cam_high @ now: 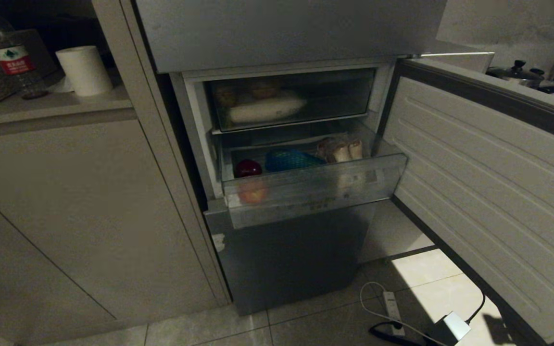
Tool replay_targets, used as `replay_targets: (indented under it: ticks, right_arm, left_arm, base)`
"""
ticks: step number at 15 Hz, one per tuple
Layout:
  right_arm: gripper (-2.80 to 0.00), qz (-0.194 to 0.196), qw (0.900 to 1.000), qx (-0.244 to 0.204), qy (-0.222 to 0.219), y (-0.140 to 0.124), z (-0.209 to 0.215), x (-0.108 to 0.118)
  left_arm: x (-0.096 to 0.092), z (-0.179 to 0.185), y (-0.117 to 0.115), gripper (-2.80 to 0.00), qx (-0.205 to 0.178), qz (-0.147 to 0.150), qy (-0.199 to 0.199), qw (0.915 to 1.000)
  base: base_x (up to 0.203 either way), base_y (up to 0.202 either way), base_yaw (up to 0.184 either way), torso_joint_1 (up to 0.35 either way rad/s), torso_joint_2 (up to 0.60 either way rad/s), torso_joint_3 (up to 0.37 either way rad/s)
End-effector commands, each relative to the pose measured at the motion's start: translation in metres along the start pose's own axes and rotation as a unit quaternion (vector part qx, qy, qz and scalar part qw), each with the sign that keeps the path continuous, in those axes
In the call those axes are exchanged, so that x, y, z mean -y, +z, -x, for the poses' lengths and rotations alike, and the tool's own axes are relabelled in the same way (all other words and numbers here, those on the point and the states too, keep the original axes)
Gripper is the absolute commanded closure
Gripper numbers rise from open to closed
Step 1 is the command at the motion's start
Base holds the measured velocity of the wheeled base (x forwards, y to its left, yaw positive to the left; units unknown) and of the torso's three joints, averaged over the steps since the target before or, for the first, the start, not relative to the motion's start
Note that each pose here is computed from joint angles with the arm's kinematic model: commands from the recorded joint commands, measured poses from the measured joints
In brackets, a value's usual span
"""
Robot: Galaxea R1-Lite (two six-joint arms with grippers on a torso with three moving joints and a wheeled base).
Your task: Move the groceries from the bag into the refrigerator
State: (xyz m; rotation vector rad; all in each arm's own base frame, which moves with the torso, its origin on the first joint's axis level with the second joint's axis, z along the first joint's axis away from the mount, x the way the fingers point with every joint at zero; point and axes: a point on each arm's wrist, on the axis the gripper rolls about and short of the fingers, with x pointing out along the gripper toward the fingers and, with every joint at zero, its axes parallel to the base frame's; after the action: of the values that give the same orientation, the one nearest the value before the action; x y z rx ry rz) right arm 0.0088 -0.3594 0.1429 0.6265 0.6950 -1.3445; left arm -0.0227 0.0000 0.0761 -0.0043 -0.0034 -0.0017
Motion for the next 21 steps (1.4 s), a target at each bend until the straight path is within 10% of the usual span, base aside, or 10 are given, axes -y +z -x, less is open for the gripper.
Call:
replay_targets:
  ticks: [1,21]
  right_arm:
    - [-2.8,-0.004,1.0,0.005,-0.005,0.0,0.006,0.004]
    - [-2.8,-0.035,0.998,-0.047,-0.032,-0.022,-0.02,0.035]
  left_arm:
    - [0.0,0.0,0.0,0.0,0.001,0.0,0.0,1.0]
    - [0.0,0.0,0.0,0.0,0.001,0.0,0.0,1.0]
  base:
    - [0.0,0.0,0.0,0.0,0.0,0.0]
    - [0.0,0.0,0.0,0.0,0.0,0.0]
